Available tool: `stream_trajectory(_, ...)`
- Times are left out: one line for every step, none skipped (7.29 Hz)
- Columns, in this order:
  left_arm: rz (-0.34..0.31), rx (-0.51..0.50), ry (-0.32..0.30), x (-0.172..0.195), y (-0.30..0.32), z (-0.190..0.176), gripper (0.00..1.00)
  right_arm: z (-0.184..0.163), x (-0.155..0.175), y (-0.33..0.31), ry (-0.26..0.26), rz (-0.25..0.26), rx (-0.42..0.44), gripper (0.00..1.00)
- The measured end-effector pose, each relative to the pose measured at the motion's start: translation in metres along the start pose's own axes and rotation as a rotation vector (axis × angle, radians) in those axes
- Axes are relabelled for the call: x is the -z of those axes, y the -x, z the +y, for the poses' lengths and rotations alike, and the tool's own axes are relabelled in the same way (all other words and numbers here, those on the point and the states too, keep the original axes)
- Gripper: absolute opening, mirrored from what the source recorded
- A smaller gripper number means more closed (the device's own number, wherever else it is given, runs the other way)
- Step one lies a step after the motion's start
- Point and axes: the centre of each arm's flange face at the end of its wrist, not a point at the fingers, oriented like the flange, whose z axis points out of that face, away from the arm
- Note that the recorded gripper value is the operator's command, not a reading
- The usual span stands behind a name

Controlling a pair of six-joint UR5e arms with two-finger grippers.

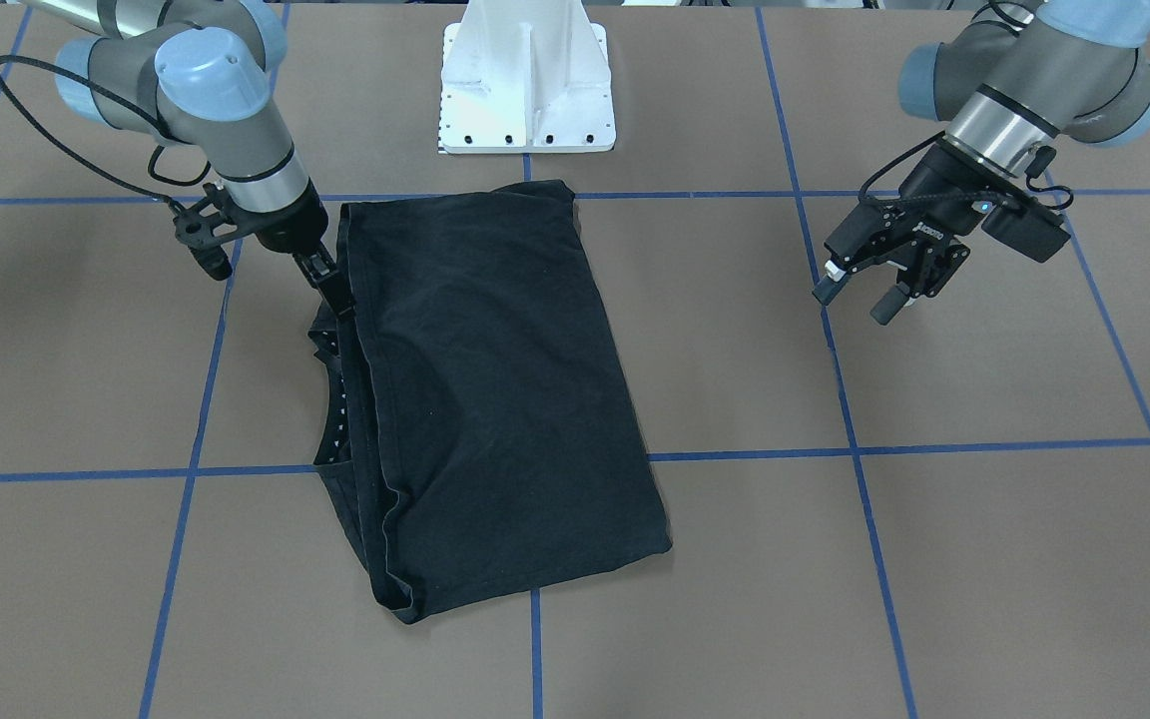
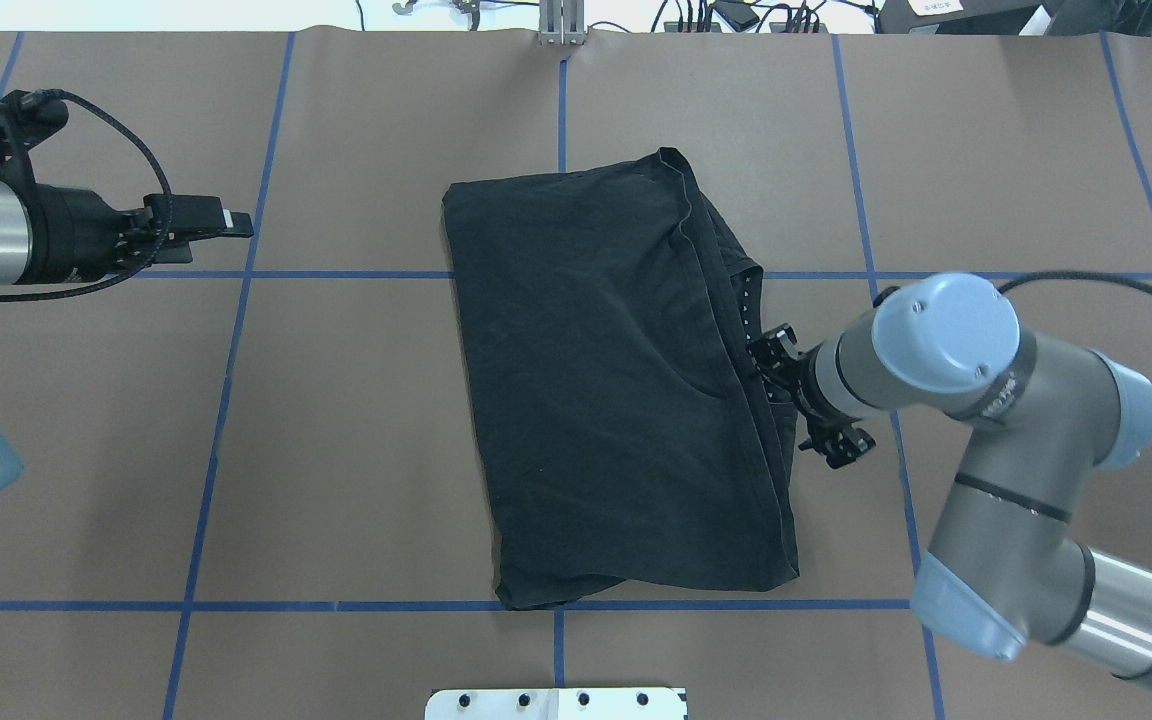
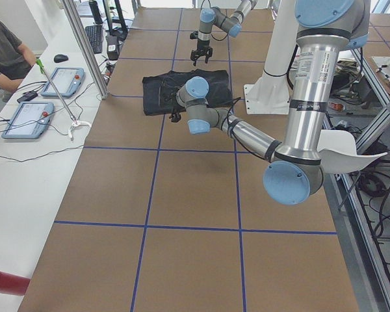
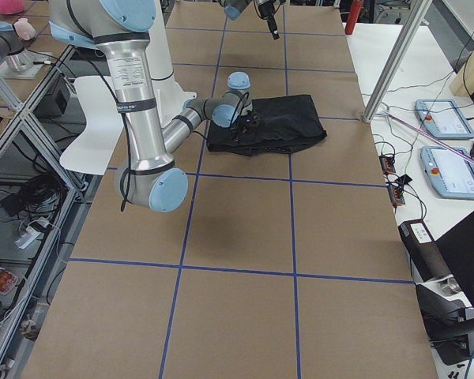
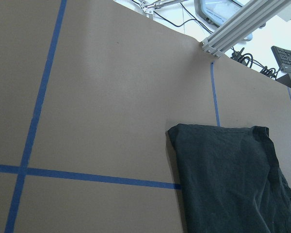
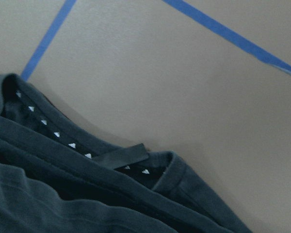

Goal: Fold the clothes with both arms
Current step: 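Move the right gripper down along the shirt's side to the corner nearest the robot, then grasp the shirt's near corner with the right gripper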

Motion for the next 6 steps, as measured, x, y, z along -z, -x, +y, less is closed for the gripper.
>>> stream_trajectory(0.001,-0.001,0.000,0.000,-0.001,0.000,1.00,0.014,-0.004,-0.018,-0.003,-0.001,-0.021,0.92)
stream_trajectory(0.003,-0.001,-0.001,0.001,-0.001,0.000,1.00,0.030,-0.010,-0.032,-0.014,-0.007,-0.028,0.92)
stream_trajectory(0.003,-0.001,-0.001,0.001,-0.001,0.000,1.00,0.042,-0.013,-0.040,-0.023,-0.015,-0.024,0.90)
stream_trajectory(0.004,-0.001,-0.001,0.002,-0.002,0.000,1.00,0.047,-0.016,-0.045,-0.031,-0.019,-0.020,0.88)
stream_trajectory(0.004,-0.001,-0.001,0.002,-0.002,0.000,1.00,0.048,-0.020,-0.049,-0.041,-0.018,-0.016,0.88)
stream_trajectory(0.004,0.000,-0.001,0.002,-0.002,0.000,1.00,0.050,-0.023,-0.053,-0.048,-0.014,-0.011,0.88)
